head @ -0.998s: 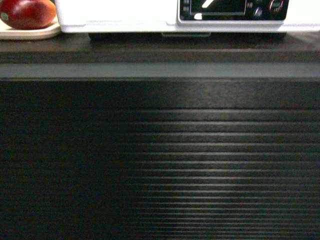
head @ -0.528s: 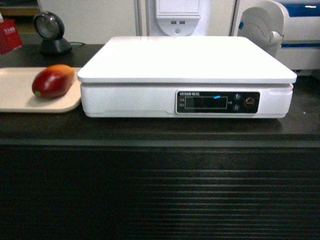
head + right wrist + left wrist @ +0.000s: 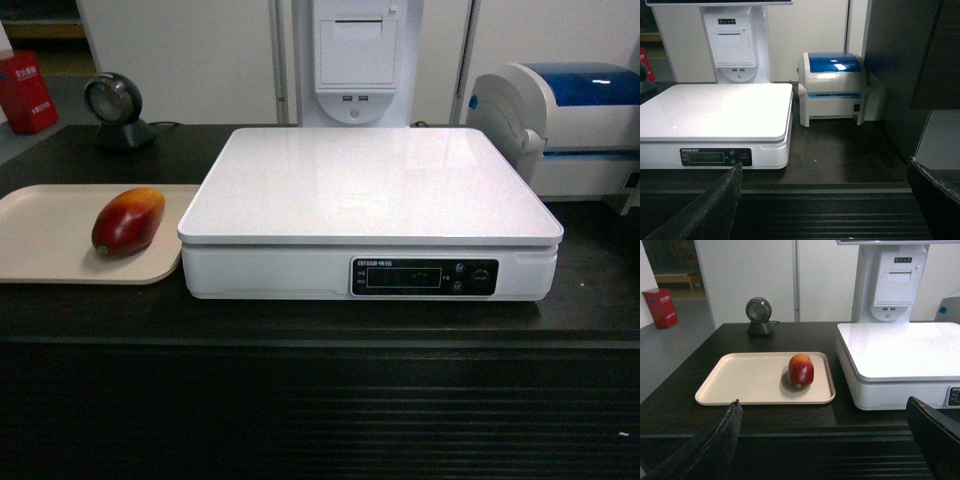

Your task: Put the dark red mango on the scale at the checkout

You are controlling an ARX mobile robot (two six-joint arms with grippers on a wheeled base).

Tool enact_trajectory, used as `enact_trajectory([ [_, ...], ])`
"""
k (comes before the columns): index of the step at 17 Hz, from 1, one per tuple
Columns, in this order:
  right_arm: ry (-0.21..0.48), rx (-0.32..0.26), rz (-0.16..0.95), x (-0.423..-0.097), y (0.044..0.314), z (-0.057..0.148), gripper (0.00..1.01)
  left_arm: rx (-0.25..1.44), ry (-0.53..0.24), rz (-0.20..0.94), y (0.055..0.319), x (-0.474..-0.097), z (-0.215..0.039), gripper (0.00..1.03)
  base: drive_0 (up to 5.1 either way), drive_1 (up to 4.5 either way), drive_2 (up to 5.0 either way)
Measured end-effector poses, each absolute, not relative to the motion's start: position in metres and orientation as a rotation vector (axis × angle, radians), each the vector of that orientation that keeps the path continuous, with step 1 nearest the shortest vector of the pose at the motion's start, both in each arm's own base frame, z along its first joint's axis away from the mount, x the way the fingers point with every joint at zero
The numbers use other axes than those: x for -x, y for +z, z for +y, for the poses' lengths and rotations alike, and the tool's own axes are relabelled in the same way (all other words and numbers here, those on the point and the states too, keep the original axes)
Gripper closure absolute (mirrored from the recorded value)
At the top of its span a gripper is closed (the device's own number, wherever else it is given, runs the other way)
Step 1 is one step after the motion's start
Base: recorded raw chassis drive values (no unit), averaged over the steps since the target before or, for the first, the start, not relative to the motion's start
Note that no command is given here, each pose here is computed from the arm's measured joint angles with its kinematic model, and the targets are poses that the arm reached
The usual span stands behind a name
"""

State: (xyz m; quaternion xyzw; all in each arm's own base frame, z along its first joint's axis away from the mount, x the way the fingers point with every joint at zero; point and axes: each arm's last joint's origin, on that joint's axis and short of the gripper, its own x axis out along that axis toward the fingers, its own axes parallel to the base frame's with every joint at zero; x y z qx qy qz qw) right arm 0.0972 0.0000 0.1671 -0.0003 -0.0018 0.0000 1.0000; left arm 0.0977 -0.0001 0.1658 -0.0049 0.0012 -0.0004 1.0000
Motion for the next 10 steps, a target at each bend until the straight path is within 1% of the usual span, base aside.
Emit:
enact_trajectory([
  [10, 0.0, 0.001, -0.004, -0.0972, 0.1671, 0.0, 0.03, 0.01, -0.001, 0.004, 0.1657, -0.0977, -0.0001, 0.05, 0.0, 0.0, 0.0],
])
